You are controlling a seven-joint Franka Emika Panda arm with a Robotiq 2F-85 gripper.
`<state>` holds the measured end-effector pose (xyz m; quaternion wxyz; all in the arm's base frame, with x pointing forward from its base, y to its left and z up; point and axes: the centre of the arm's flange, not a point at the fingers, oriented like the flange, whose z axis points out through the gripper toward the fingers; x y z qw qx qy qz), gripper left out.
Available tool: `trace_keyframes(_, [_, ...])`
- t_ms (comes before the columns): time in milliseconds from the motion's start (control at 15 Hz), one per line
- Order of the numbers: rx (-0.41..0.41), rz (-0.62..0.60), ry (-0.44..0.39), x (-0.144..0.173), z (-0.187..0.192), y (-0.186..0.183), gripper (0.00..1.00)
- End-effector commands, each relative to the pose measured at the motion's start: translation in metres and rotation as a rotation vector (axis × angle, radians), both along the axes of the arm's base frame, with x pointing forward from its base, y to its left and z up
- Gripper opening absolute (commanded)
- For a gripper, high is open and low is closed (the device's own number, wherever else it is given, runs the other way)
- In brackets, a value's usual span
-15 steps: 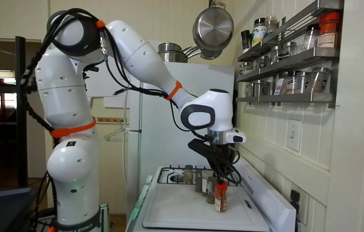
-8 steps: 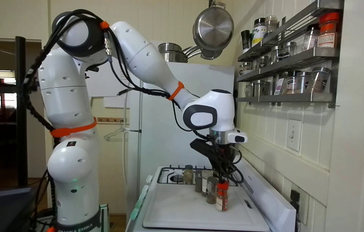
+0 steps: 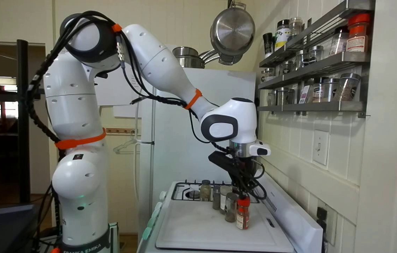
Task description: Close the lid on the red container.
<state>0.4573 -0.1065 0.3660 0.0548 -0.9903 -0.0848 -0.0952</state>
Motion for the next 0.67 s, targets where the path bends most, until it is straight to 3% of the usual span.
trace_keyframes(0, [0.016, -0.009, 0.077, 0.003, -0.045, 0.005, 0.00])
trace_keyframes(600, [-0.013, 0.006, 0.039, -0.001, -0.016, 0.016, 0.00])
